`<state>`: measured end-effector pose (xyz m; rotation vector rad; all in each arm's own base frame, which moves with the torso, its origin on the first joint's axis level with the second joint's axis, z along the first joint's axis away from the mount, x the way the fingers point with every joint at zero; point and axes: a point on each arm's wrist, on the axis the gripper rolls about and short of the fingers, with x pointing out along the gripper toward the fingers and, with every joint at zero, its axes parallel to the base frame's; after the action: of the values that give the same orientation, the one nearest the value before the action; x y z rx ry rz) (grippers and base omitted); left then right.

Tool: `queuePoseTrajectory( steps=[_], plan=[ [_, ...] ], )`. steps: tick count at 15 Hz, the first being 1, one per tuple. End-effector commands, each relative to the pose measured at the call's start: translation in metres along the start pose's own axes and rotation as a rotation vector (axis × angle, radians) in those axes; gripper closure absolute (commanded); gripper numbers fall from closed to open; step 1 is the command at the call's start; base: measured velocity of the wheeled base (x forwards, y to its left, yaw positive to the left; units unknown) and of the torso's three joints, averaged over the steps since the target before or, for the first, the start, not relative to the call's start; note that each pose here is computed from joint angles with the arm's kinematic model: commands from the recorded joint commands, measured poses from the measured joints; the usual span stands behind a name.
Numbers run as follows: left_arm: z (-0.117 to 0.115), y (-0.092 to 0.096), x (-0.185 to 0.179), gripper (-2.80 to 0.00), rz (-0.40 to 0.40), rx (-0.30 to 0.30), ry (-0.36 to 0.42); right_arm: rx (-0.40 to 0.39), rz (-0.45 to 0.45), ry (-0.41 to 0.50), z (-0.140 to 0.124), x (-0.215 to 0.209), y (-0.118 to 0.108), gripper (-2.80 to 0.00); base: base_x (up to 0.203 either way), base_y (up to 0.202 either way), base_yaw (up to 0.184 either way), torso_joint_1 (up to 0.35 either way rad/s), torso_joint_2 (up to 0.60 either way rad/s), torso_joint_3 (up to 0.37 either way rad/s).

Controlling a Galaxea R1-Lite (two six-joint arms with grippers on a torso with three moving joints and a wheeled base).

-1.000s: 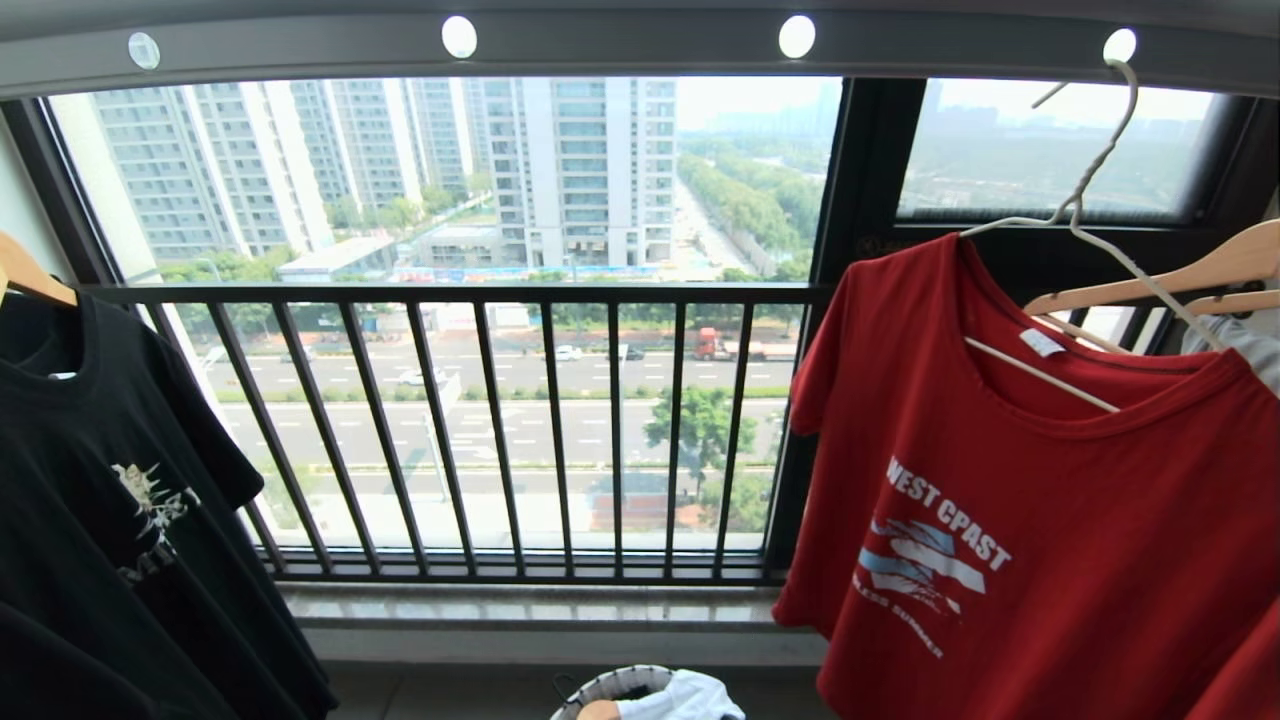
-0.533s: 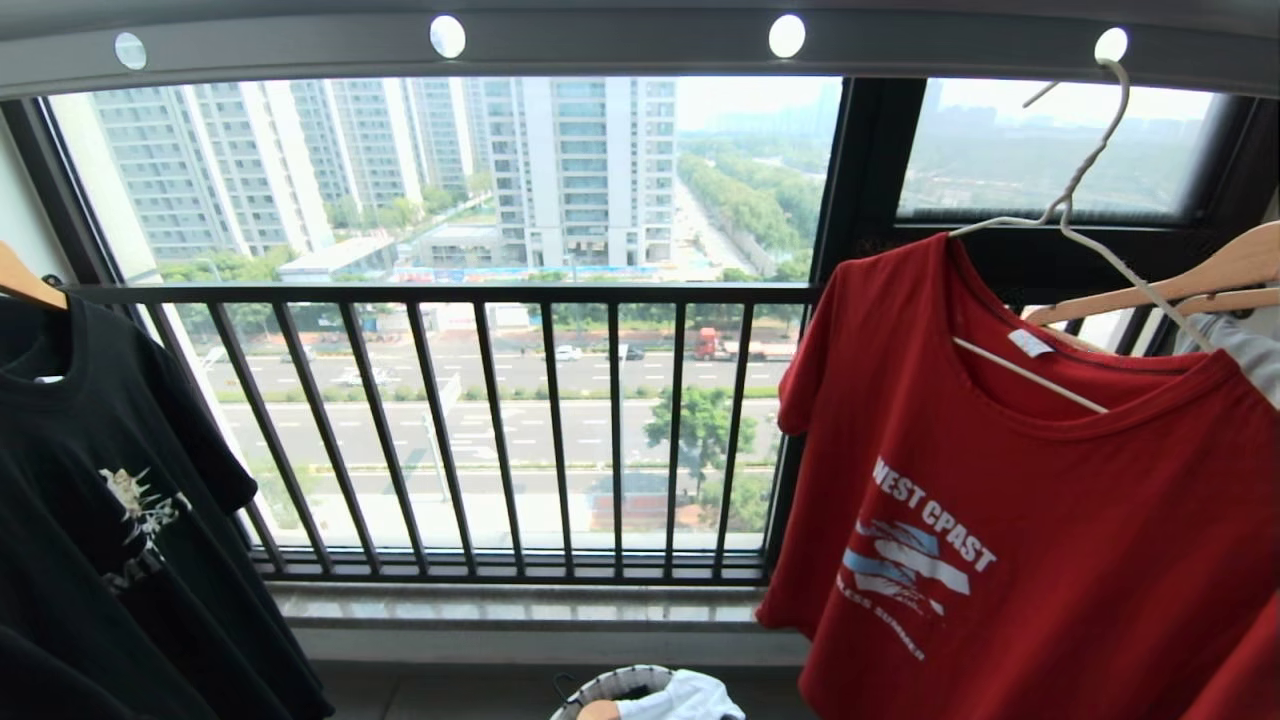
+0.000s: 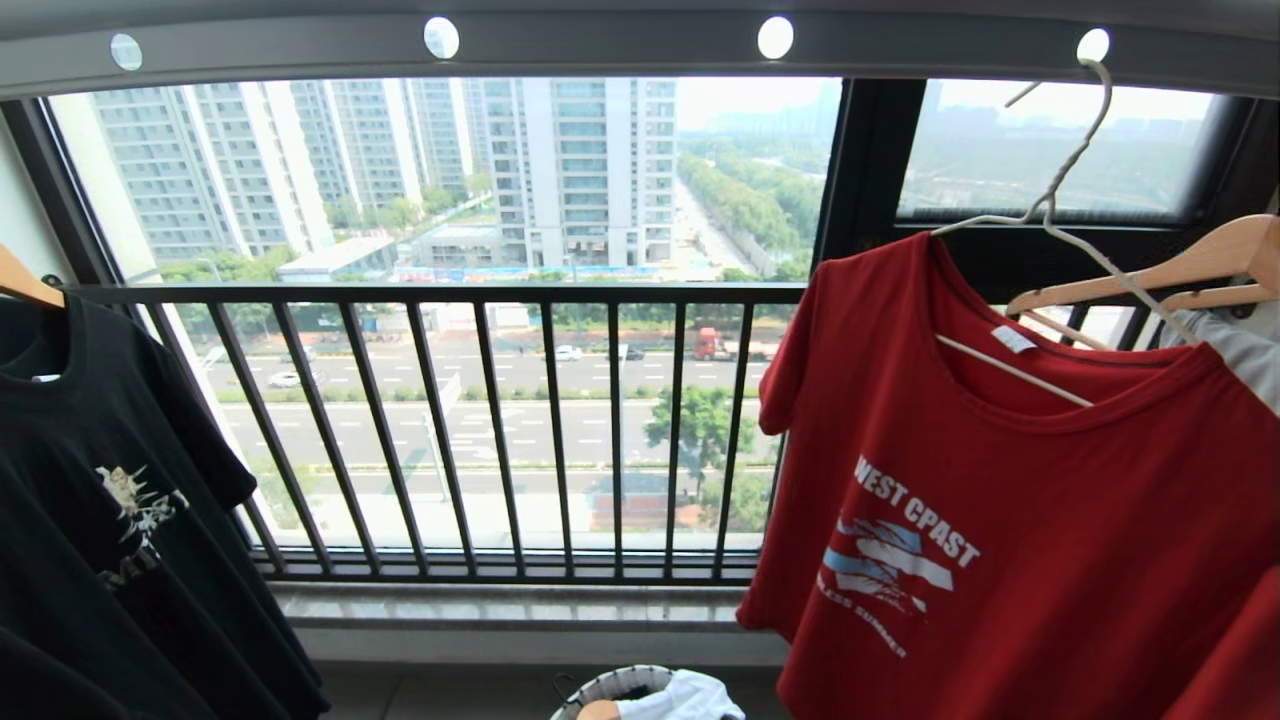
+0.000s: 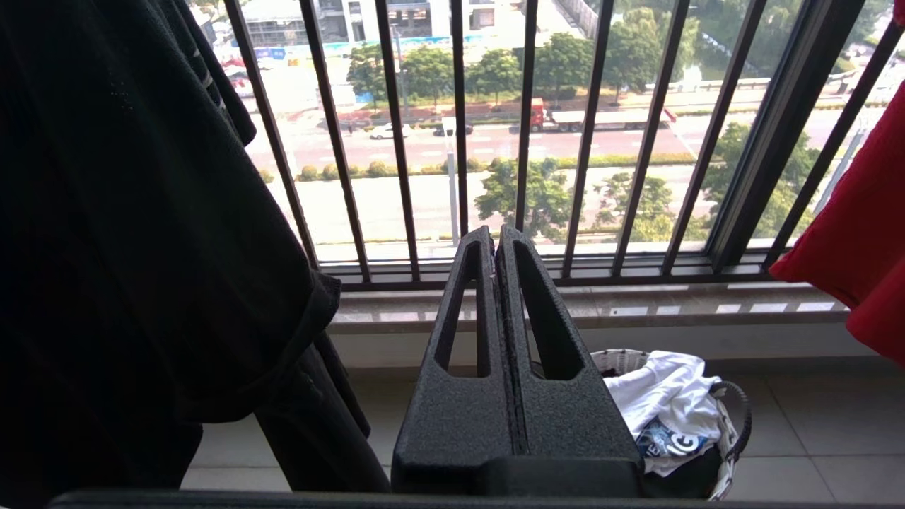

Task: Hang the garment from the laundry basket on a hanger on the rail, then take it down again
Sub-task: Take the clothes off the clothes rack

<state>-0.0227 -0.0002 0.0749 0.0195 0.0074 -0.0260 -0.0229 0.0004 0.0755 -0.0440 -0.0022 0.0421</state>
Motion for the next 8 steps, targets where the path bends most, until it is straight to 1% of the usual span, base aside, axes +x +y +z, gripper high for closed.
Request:
queuePoseTrajectory(
  steps=[1, 8],
  plan=[
    [-0.0005, 0.0, 0.0001, 0.0, 0.0, 0.0, 0.002, 0.0, 0.001, 0.001, 0.0, 0.0001, 0.0, 0.0, 0.0, 0.0, 0.0, 0.0, 0.0, 0.0],
    [-0.0005, 0.0, 0.0001, 0.0, 0.0, 0.0, 0.002, -0.002, 0.001, 0.001, 0.0, 0.0001, 0.0, 0.0, 0.0, 0.0, 0.0, 0.0, 0.0, 0.0]
  ],
)
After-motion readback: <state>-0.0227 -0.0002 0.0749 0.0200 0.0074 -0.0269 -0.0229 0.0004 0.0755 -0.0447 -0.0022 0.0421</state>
